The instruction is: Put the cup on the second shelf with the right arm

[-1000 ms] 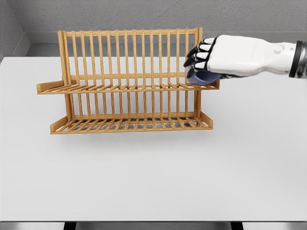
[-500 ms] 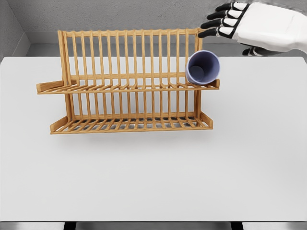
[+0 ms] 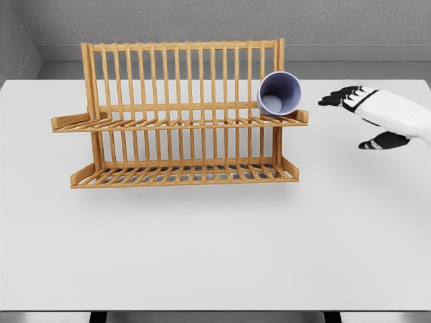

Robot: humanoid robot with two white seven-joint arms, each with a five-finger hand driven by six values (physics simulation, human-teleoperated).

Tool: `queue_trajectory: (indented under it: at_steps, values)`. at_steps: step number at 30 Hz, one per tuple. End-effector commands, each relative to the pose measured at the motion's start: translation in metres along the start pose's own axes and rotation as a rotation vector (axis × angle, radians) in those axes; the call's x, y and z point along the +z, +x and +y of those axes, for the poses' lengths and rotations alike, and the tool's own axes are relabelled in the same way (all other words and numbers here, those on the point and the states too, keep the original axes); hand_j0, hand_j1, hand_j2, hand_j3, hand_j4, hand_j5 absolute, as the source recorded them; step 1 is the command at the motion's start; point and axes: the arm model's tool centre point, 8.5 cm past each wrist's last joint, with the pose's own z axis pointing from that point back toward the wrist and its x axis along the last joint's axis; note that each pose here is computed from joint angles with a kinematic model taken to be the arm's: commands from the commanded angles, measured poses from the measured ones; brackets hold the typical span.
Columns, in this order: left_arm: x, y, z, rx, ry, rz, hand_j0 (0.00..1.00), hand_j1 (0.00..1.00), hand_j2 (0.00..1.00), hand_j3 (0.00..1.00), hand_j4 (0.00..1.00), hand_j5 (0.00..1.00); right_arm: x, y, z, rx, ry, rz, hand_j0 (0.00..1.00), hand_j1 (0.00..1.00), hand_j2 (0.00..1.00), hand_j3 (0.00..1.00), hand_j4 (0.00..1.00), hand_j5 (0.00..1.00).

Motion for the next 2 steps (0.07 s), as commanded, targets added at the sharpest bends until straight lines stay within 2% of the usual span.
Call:
queue_trajectory:
  at_steps: [1, 2]
  values:
    - [0.0, -0.0001, 0.0, 0.0, 0.0, 0.0, 1.0, 1.0, 1.0, 1.0, 1.0, 1.0, -0.0073, 0.0042, 0.0034, -0.008, -0.012, -0.009, 1.0, 1.0, 1.0, 1.0, 1.0, 1.0]
    - [0.0, -0.0001, 0.0, -0.001, 0.0, 0.001, 1.0, 1.0, 1.0, 1.0, 1.0, 1.0, -0.007, 0.004, 0.003, -0.008, -0.013, -0.008, 1.0, 1.0, 1.0, 1.0, 1.0, 1.0]
